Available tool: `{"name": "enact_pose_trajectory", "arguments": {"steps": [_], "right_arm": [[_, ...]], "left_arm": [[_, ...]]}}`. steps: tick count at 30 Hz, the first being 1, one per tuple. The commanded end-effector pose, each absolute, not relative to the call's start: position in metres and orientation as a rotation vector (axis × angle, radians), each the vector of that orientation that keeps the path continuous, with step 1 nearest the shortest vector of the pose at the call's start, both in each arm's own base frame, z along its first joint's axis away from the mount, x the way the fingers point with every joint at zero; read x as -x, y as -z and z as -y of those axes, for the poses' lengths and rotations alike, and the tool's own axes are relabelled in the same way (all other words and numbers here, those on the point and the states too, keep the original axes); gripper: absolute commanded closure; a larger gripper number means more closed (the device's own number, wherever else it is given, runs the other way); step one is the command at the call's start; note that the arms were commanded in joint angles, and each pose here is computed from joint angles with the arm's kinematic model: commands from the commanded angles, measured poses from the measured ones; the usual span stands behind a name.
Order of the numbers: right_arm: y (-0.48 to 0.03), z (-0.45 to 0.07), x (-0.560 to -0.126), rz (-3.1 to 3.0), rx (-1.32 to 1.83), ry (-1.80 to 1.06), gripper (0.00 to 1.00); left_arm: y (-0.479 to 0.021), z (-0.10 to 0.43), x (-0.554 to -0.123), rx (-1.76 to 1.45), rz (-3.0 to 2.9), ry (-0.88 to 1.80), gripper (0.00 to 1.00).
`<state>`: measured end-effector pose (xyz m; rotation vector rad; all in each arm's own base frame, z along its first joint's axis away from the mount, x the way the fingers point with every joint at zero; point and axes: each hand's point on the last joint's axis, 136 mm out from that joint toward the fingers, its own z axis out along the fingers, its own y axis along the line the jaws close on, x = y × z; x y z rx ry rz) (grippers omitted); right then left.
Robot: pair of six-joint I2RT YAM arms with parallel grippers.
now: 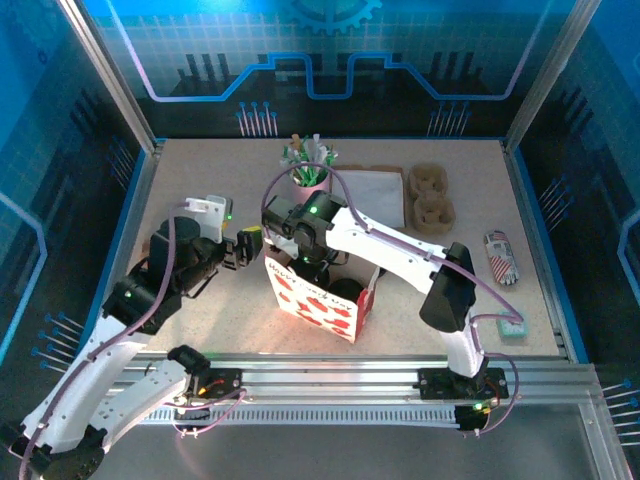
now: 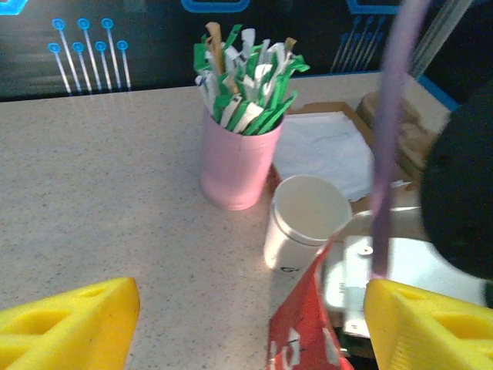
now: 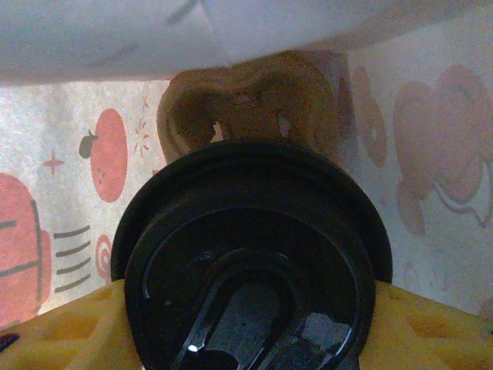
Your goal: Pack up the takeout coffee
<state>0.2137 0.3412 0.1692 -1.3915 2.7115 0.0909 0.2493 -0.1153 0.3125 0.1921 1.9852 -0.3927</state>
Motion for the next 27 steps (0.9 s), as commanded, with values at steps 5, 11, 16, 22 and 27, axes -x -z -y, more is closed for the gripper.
{"name": "enact_pose_trajectory", "arguments": {"steps": [5,11,16,22,27], "right_arm": [[-0.164,-0.349,-0.212,-2.710,1.437,-0.111,0.48],[-0.162,-0.349,-0.215,-2.715,1.423,-0.122,0.48],[-0.163,-0.349,-0.216,-2.713,1.421,-0.125,0.48],[-0.163,-0.349,-0.217,-2.710,1.419,-0.128,0.48],[-0.162,-0.350,-0.217,-2.708,1.421,-0.138,0.48]], "left_arm": [[-0.357,0.145,-0.218,-0.265,-1.961,0.662,0.24],[-0.360,0.177,-0.190,-0.356,-2.021,0.939,0.22],[-0.352,0.198,-0.170,-0.438,-2.081,1.066,0.19],[-0.347,0.211,-0.150,-0.510,-2.163,1.156,0.19],[-0.341,0.208,-0.142,-0.564,-2.186,1.122,0.20]]}}
